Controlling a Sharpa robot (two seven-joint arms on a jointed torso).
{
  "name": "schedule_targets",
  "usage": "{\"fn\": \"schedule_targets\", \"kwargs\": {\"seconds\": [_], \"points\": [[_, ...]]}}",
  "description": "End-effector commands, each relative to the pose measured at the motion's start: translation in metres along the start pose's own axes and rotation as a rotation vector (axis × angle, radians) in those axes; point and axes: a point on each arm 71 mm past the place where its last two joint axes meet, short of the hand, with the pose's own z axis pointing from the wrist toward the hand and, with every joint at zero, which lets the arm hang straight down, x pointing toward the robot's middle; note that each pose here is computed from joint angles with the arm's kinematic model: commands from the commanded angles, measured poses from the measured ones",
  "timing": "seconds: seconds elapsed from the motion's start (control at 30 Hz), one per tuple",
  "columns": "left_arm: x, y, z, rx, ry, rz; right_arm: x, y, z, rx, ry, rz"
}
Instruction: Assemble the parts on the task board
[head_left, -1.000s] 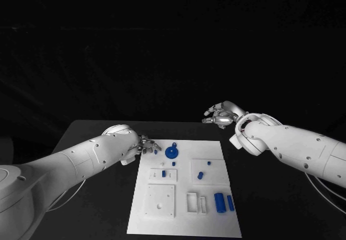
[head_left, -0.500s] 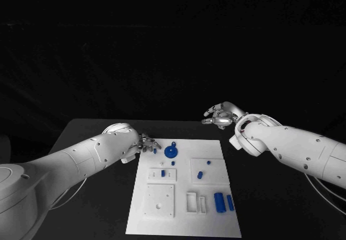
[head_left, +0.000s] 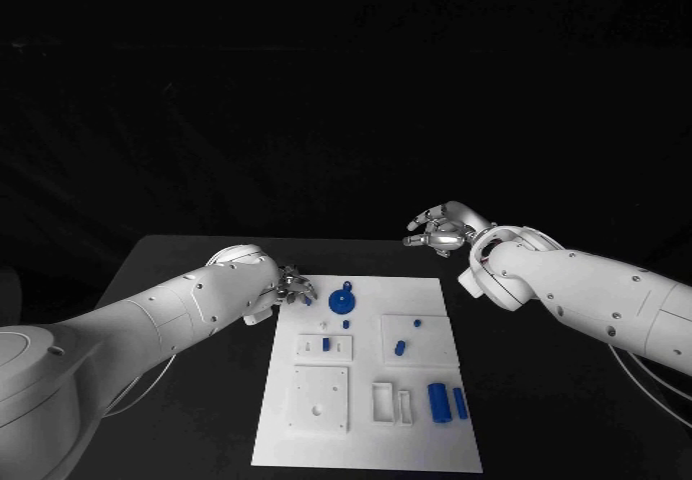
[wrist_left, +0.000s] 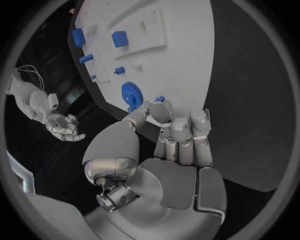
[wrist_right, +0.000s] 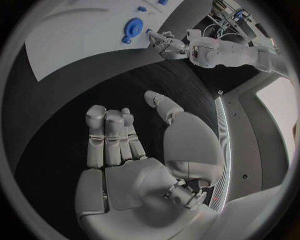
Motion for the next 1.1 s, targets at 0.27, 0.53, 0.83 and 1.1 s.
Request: {"fn": "schedule_targets", "kwargs": {"seconds": [0.27, 0.53, 0.83, 1.1], "points": [[0.009, 0.0046, 0.0018, -0.016, 0.053, 0.016, 0.001, 0.001, 0.001, -0.007, 0.003, 0.0], [0.0076, 0.0043, 0.0019, -0.006, 0.036, -0.011, 0.001, 0.002, 0.001, -0.008, 0.004, 0.0], [0.0038, 0.0094, -0.0022, 0.016, -0.003, -0.078, 0.0, 0.0, 0.0, -0.005, 0.002, -0.001], [0.0007, 0.0165, -0.0139, 0.048, -0.034, -0.128, -0.003, -0.003, -0.001, 0.001, -0.002, -0.001]]}}
